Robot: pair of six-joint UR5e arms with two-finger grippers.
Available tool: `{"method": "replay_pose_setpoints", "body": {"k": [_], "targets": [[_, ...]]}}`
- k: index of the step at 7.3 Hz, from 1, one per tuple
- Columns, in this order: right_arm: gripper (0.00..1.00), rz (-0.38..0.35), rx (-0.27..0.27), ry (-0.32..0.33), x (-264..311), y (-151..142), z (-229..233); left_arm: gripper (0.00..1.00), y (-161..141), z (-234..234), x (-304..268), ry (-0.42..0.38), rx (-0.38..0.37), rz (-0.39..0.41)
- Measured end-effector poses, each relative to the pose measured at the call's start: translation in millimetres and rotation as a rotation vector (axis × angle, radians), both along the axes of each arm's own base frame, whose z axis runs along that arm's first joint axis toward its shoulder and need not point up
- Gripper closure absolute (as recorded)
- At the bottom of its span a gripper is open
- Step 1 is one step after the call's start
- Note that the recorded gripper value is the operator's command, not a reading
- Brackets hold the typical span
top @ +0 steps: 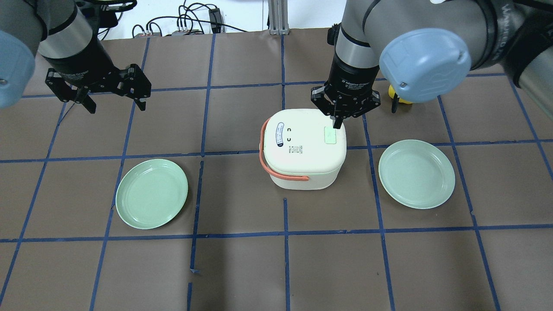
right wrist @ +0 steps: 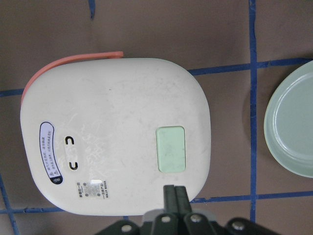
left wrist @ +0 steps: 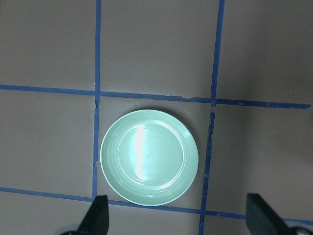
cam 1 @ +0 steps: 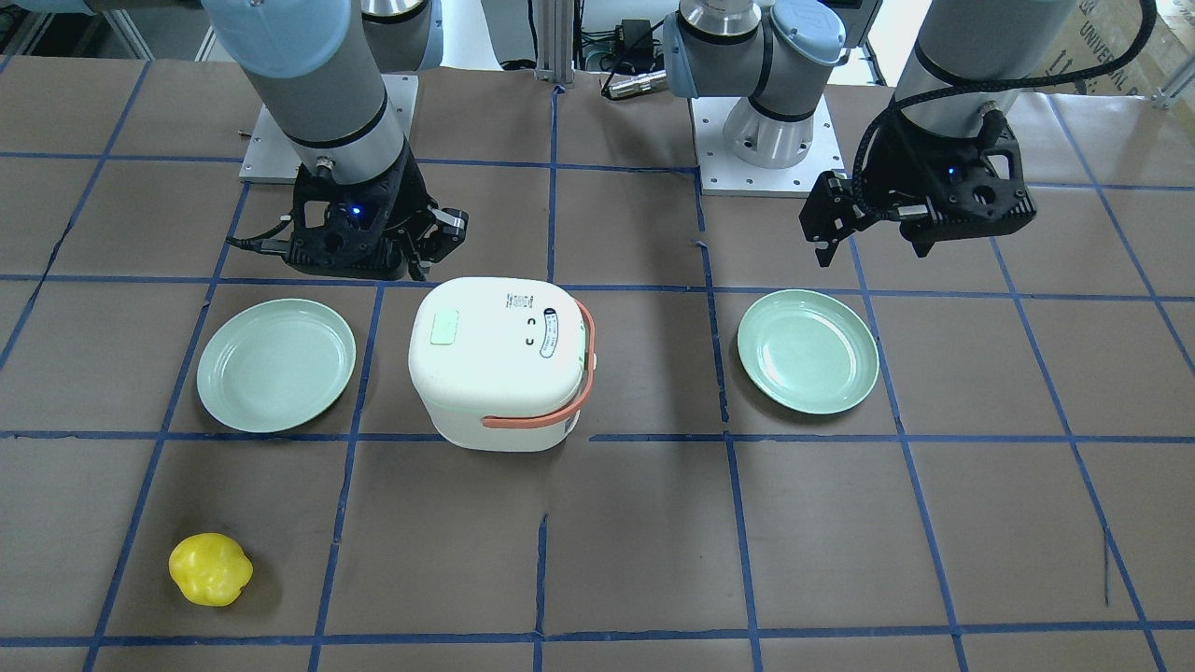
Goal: Press rice cooker button
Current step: 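Move the right gripper over the rice cooker's green lid button, then lower the right gripper and press down on the green button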
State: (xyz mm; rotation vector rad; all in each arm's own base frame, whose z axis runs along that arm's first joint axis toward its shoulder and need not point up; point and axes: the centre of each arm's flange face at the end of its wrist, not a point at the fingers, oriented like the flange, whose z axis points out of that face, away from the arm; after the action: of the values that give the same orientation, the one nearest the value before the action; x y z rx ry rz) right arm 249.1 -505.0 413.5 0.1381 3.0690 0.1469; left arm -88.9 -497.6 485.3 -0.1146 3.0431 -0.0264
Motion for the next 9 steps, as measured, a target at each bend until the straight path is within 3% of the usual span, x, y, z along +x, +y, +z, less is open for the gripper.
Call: {"method": "replay_pose_setpoints", "body": {"k": [9], "targets": [[1.00, 0.007, 0.025, 0.003, 4, -10, -48, 0.00, 0, 0, 0, 0.000, 0.000, 0.000]]}}
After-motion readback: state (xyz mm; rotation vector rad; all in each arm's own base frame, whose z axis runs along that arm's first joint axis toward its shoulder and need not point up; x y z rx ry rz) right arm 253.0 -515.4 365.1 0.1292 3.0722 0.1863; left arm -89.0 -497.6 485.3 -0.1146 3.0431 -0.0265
